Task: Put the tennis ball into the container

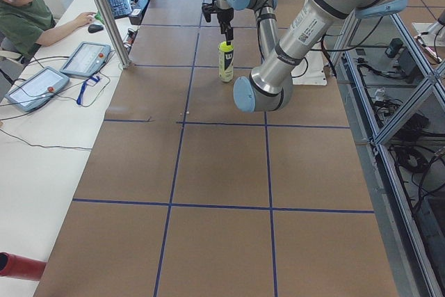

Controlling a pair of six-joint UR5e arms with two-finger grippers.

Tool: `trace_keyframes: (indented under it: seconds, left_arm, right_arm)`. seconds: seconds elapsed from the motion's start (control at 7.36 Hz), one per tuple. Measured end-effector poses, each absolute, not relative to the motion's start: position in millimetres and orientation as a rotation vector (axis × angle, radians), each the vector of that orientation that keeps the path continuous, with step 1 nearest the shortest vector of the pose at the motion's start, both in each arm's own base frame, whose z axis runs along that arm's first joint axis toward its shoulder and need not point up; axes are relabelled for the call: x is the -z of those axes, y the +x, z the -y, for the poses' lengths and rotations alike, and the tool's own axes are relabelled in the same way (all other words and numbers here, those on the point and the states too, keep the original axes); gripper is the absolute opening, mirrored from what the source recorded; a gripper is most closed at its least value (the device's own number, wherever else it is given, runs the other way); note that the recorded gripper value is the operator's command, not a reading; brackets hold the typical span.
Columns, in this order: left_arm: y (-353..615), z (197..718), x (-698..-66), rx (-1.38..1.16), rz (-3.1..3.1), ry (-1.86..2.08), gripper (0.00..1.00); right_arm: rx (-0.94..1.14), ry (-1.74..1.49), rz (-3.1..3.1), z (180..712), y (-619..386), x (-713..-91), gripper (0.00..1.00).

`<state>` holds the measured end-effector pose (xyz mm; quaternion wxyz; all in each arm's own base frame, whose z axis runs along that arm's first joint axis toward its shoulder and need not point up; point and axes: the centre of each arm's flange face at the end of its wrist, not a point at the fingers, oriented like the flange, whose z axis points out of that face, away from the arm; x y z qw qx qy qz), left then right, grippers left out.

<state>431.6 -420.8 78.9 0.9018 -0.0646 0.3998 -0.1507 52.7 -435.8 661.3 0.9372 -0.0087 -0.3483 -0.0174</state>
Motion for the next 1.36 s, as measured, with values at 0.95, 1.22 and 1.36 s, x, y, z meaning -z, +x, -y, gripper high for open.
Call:
trace_keyframes:
  seconds: [0.95,1.22,1.36]
  left_arm:
    - [322.9,486.4,-216.4,0.037,-0.843,0.15,1.0]
    - [223.3,540.7,-302.4,-0.105,-0.77,0.219,1.0]
    - [163.2,558.5,-353.7,-0.16,-0.735,0.223,1.0]
  right_arm:
    - [0.036,-0.018,0.712,435.8,52.7,-661.3,1.0]
    - [0.035,-0.018,0.712,435.8,52.7,-661.3,1.0]
    - [0.036,-0.018,0.712,435.8,52.7,-661.3,1.0]
